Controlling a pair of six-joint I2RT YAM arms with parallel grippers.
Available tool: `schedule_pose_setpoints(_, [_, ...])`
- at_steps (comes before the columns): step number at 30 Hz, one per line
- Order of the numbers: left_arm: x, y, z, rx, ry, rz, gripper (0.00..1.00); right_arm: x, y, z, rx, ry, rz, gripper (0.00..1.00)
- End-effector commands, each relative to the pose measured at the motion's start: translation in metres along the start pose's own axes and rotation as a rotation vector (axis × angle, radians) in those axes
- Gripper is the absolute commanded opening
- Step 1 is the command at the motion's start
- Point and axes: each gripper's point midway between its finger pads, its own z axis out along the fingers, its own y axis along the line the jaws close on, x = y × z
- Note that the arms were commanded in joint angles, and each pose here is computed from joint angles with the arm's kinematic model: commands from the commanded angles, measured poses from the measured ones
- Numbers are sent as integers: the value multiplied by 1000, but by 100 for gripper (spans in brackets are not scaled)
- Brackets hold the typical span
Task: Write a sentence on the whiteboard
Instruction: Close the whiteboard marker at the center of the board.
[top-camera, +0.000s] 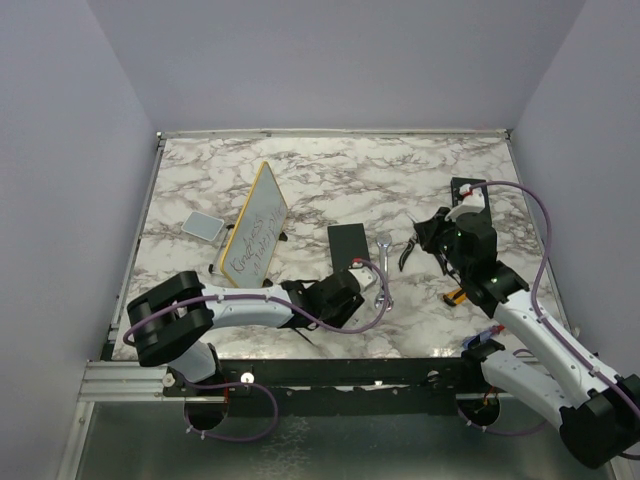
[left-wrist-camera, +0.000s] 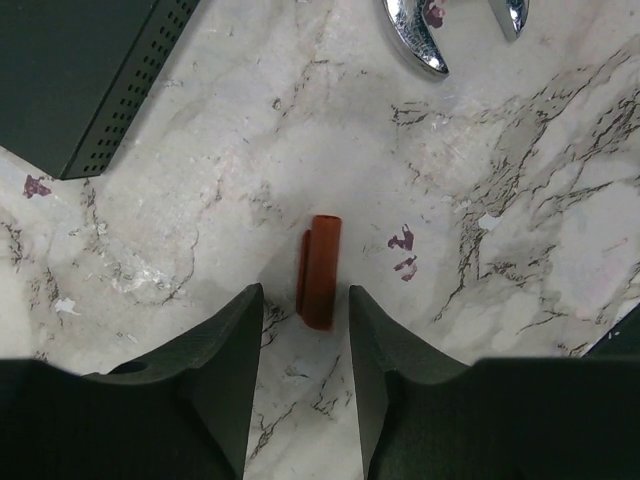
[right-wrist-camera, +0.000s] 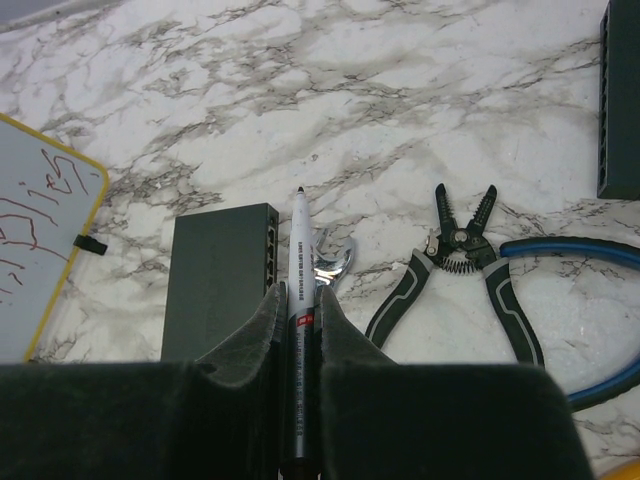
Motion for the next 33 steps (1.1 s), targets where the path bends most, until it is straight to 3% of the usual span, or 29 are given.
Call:
schedule_pose_setpoints(1, [4,-4,7,5,15,22,39,3,-1,-3,-8,-1,10,6])
schedule_pose_setpoints(5, [7,-5,7,6,21,30,30,4,-2,-2,-4,6,4,6])
schedule_pose_setpoints(11, [3,-3,4,-13,4,27,1,9,9,-1,-59,55,-16,6])
schedule_pose_setpoints(16, [-41,4,-36,-44,-130,32,0,19,38,-17,-200,235,-49,6])
schedule_pose_setpoints(22, [-86,37,-85,-42,-201,53,0,30,71,-53,-404,407,-60,5])
schedule_pose_setpoints(26, [-96,44,-109,27,-259,150,0,34,89,-82,-538,498,-64,3])
schedule_pose_setpoints(33, [-89,19,-151,187,-407,303,0,33,117,-145,-764,667,-3,3])
